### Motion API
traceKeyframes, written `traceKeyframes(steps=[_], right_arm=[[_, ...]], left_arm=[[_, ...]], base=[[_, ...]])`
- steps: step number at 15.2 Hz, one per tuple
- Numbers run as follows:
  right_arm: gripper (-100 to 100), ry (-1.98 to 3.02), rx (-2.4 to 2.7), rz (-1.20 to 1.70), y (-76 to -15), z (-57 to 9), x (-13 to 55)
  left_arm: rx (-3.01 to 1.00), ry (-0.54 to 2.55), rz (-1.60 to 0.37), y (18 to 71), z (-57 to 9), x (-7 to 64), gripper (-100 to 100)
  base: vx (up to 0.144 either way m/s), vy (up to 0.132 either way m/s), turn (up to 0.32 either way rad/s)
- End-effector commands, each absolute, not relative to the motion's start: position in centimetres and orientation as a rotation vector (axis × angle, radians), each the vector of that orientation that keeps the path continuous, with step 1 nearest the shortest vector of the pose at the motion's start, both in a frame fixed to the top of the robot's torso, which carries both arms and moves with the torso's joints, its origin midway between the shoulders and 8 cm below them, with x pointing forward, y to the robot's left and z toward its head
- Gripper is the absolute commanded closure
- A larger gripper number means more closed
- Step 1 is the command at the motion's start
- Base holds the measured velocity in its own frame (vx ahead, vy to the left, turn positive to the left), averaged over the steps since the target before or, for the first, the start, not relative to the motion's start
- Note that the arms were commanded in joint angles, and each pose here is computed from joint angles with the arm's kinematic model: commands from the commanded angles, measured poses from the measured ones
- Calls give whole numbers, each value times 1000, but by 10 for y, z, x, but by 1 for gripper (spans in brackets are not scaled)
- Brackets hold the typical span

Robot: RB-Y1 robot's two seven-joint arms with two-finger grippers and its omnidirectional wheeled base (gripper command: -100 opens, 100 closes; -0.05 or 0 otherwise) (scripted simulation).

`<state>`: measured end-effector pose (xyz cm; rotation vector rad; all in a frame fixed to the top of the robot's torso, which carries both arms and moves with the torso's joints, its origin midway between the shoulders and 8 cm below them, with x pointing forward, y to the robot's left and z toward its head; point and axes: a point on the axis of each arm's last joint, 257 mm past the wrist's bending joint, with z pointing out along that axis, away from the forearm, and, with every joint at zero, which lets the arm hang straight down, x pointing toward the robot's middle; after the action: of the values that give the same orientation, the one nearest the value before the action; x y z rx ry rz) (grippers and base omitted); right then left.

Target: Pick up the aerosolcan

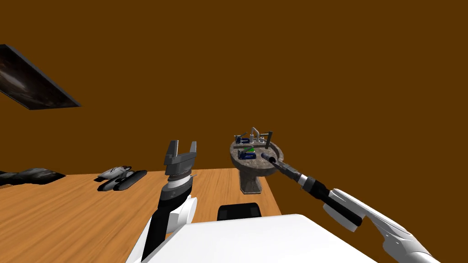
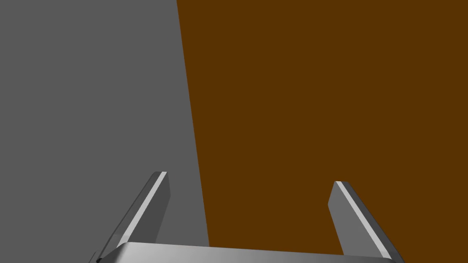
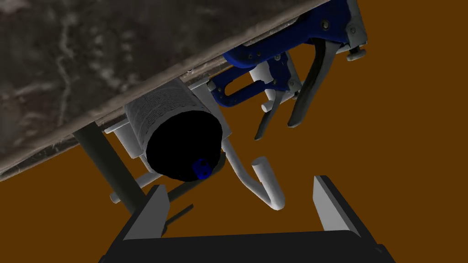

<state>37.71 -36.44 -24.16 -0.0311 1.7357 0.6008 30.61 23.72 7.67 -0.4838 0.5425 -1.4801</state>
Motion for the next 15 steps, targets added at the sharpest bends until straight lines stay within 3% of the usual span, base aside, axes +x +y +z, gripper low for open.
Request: traceKeyframes(steps=[1, 15], right_arm=[[-100, 1806, -84, 532, -385, -259, 371], [-100, 2105, -312, 183, -510, -314, 331]], left_arm=[[-484, 542, -1480, 237, 77, 306, 0], [-484, 542, -1480, 237, 77, 306, 0]], base=[[-4, 84, 85], [5, 98, 70]])
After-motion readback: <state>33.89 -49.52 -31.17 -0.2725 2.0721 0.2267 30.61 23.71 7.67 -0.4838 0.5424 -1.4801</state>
